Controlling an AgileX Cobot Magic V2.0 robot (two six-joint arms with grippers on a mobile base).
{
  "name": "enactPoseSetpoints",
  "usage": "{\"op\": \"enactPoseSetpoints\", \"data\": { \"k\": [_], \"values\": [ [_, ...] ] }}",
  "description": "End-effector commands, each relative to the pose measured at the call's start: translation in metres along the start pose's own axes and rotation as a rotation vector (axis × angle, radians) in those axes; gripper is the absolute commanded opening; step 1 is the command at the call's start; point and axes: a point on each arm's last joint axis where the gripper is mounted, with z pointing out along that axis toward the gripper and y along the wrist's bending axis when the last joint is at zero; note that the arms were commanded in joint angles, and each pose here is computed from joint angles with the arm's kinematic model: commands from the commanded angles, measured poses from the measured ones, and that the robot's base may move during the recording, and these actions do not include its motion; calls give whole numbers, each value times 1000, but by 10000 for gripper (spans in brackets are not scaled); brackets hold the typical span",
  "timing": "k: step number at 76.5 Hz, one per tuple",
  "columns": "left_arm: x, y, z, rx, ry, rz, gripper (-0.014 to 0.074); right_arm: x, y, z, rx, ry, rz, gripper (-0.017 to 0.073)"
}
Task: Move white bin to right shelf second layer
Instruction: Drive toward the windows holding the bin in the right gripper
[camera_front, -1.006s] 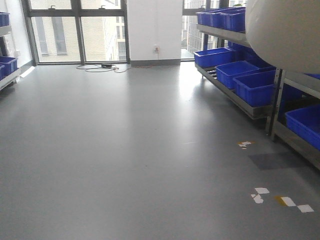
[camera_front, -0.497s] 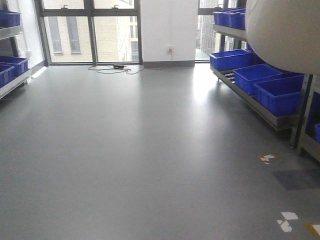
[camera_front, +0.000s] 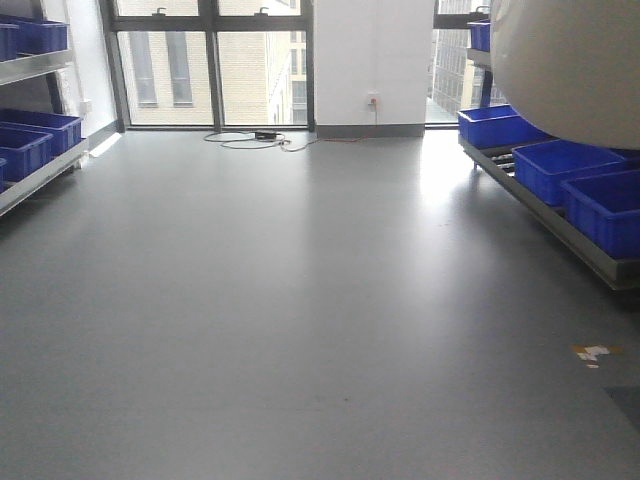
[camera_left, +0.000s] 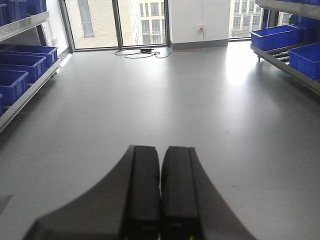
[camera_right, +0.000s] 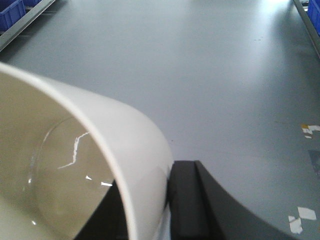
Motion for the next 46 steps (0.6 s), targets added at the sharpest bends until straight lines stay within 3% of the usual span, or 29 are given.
{"op": "enactPoseSetpoints", "data": {
  "k": [1, 46],
  "values": [
    [4, 0, 1, 3, -65, -5, 85, -20, 2, -7, -20, -141, -3, 56],
    [4, 0, 1, 3, -65, -5, 85, -20, 2, -7, -20, -141, -3, 56]
  ]
}}
